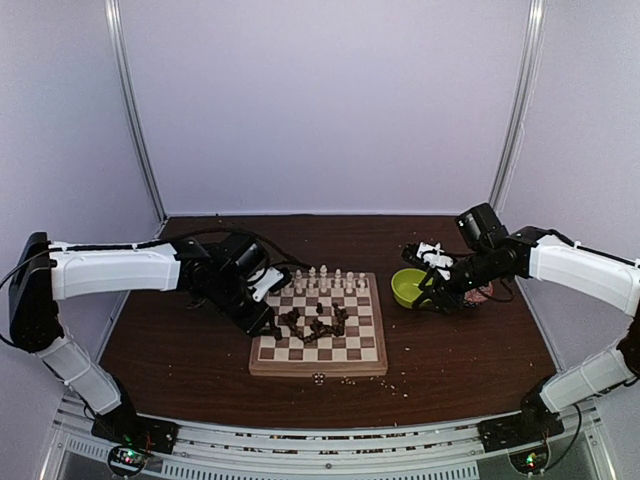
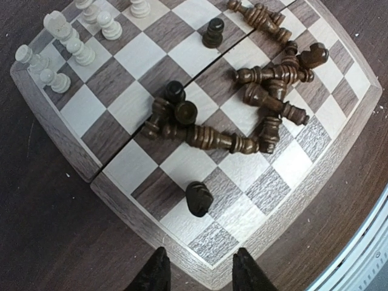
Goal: Set up the chess pieces on the board
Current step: Pick up the knight from the chessboard.
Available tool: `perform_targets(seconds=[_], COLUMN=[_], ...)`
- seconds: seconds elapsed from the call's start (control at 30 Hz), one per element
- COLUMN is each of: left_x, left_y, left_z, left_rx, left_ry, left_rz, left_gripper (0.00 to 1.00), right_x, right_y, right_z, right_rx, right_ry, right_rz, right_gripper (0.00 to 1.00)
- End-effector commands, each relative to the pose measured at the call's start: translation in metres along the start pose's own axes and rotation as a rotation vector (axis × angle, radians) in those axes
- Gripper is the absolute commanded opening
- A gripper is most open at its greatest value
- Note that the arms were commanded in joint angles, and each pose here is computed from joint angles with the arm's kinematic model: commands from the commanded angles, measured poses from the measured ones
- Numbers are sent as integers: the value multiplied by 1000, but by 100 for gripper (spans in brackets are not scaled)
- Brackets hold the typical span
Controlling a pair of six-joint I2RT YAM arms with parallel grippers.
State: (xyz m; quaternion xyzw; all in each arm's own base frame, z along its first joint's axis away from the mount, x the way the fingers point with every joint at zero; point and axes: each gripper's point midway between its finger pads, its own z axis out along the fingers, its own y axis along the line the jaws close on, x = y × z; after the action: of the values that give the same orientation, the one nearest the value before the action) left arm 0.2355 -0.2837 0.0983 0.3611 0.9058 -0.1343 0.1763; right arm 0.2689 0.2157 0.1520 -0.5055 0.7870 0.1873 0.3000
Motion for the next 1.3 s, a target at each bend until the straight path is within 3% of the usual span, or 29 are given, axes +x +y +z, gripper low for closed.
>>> perform_targets(seconds=[0.0, 0.37, 0.77, 1.27], left_x=[-17, -19, -15, -19], left_y=[-5, -6, -5, -5], left_z=[-6, 17, 31, 41], left_rx=[15, 27, 32, 20], left_ry=[-31, 19, 47, 54], left_rz=[28, 37, 36, 28], left_gripper=[39, 29, 30, 16], right_x=[3, 5, 8, 9], right_y=[-3, -4, -4, -5], right_z=[0, -1, 0, -2], right_rx=[25, 42, 41, 50], right_ry=[13, 18, 27, 31], right_rz=[-14, -31, -32, -38], right_gripper=[56, 55, 54, 54])
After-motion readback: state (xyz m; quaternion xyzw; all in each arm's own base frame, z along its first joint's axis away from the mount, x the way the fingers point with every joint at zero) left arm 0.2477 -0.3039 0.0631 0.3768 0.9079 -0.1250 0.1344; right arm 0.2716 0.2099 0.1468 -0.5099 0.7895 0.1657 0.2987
